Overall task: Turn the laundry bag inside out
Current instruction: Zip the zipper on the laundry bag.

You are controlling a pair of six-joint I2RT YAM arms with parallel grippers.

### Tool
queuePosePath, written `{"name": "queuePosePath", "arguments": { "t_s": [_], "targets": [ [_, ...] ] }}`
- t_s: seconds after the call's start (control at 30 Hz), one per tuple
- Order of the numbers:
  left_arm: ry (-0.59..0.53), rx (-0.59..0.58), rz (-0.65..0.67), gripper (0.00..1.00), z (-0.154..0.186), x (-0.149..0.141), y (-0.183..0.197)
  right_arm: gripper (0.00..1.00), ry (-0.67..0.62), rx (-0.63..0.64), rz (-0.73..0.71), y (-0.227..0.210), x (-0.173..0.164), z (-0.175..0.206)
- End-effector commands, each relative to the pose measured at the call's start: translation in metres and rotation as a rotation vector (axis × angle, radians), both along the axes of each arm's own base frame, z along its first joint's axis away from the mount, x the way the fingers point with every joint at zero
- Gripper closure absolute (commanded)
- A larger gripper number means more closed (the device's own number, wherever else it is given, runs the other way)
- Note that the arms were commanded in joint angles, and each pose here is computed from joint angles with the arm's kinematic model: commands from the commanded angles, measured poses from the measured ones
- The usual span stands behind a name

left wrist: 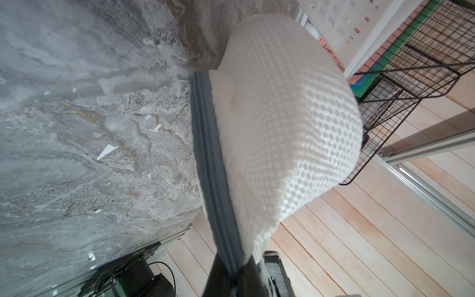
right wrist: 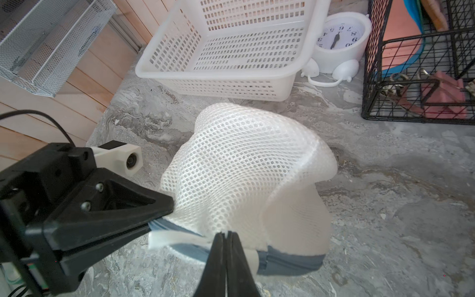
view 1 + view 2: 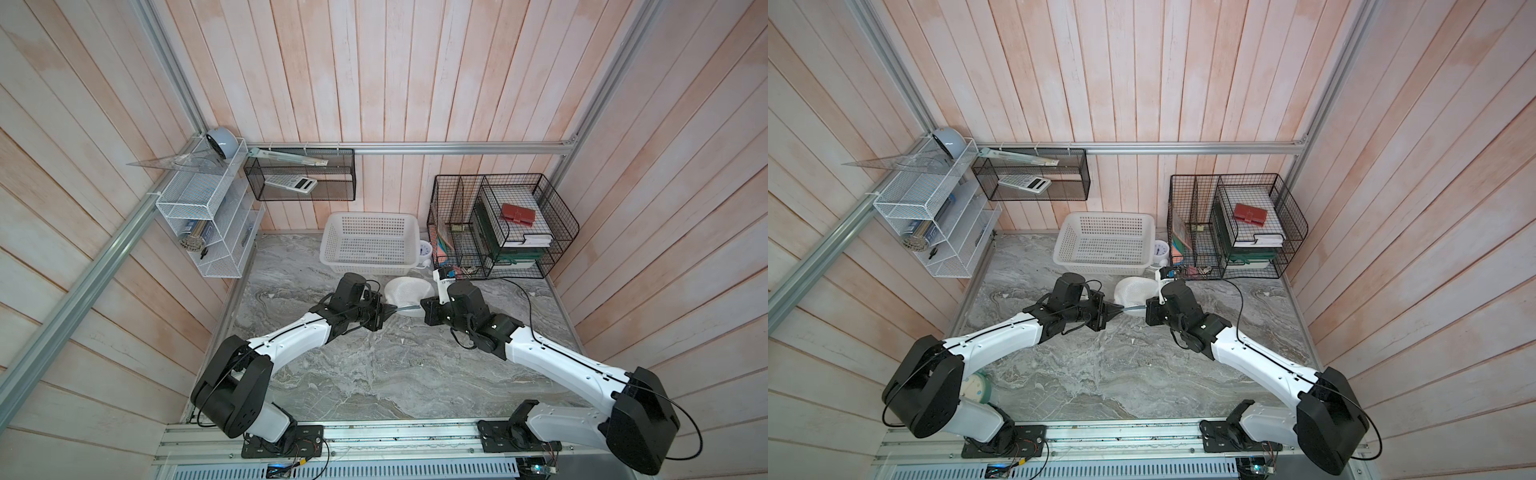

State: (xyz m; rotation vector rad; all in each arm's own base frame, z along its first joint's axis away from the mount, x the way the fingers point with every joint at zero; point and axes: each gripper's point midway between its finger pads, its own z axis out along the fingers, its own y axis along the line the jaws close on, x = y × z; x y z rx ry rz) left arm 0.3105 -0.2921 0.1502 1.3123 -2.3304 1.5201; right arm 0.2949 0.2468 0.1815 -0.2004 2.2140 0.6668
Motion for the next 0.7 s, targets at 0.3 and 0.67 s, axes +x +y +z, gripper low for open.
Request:
{"name": "queuePosePath", "arguments": {
  "t_s": [0.3,0.67],
  "targets": [
    [-0.03,0.011,0.038,1.0,0.009,0.008,0.014,1.0,-0.01,-0.035,-0.038,-0.015,0.012,0.002],
    [-0.118,0.16,0.001,0.23,0.037,0.016,0.048,1.0,0.015,0.047,0.034,0.008,0.012,0.024]
  ]
}}
